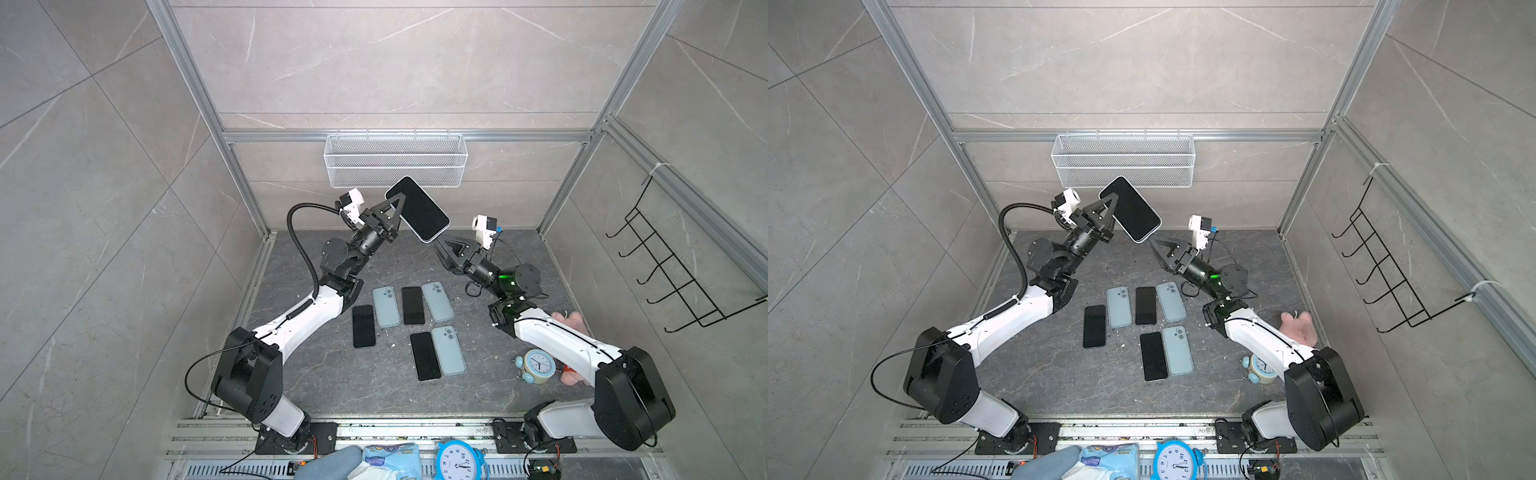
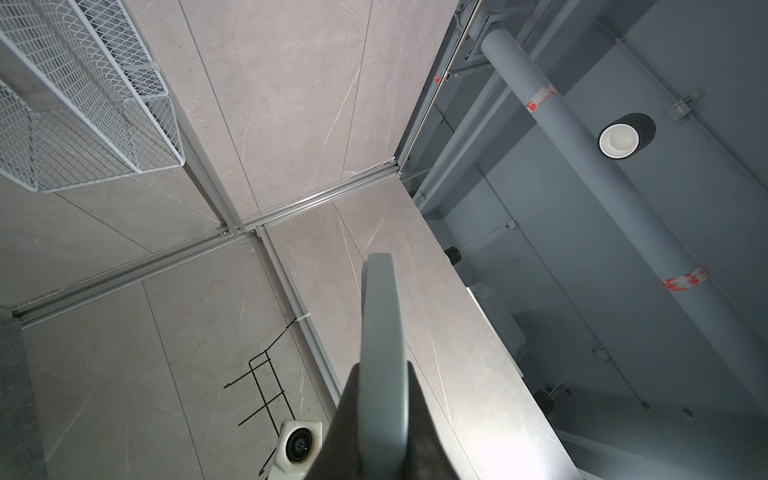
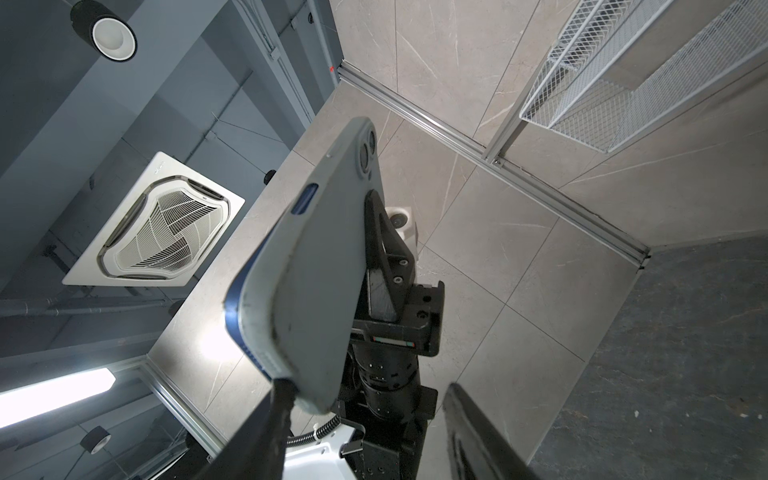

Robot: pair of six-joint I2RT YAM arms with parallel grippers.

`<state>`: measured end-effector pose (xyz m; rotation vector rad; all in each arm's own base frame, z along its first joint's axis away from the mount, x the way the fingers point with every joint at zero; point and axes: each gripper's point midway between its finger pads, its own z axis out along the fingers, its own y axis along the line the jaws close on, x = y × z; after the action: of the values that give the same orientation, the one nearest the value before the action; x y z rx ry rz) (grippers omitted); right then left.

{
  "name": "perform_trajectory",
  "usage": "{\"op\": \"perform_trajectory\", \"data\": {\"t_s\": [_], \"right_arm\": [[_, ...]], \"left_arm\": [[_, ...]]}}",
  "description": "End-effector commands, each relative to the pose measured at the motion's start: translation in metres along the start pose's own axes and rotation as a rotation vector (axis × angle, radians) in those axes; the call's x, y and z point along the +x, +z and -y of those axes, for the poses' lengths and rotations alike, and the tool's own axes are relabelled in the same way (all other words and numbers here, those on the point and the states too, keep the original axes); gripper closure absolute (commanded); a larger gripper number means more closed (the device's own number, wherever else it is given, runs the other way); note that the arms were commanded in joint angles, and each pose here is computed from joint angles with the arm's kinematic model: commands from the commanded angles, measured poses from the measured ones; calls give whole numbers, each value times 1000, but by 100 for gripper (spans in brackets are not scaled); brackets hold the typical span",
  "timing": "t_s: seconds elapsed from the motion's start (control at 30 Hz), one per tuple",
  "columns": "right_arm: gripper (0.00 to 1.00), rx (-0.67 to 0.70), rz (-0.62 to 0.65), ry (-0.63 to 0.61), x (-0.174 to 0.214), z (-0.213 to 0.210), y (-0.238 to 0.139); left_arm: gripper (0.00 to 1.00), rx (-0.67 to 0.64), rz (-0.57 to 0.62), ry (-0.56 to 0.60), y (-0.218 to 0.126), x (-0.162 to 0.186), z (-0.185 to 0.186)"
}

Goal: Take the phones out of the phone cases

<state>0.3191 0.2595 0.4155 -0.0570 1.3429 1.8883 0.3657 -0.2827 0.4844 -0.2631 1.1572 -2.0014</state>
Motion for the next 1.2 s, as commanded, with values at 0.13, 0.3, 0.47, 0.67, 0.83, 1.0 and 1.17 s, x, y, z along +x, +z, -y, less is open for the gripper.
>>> {"op": "perform_trajectory", "data": {"t_s": [0.13, 0.3, 0.47, 0.67, 0.83, 1.0, 1.17], "right_arm": [[40, -47, -3, -31, -2, -17, 7], [40, -28, -4, -34, -1, -13, 8], [42, 4, 8, -37, -1, -7, 8], [44, 39, 19, -43, -1, -3, 9], [47, 64, 20, -47, 1, 1, 11], [52, 102, 22, -26, 2, 14, 11], [57, 167, 14, 12, 6, 34, 12]], "left_arm": [[100, 105, 18, 21, -1, 1, 26], [100, 99, 21, 27, -2, 1, 25], [100, 89, 26, 56, -4, 2, 27], [100, 69, 22, 96, -6, 8, 28], [100, 57, 6, 130, -5, 17, 28], [100, 61, -9, 153, -5, 23, 32], [100, 57, -21, 179, -5, 28, 33]]}}
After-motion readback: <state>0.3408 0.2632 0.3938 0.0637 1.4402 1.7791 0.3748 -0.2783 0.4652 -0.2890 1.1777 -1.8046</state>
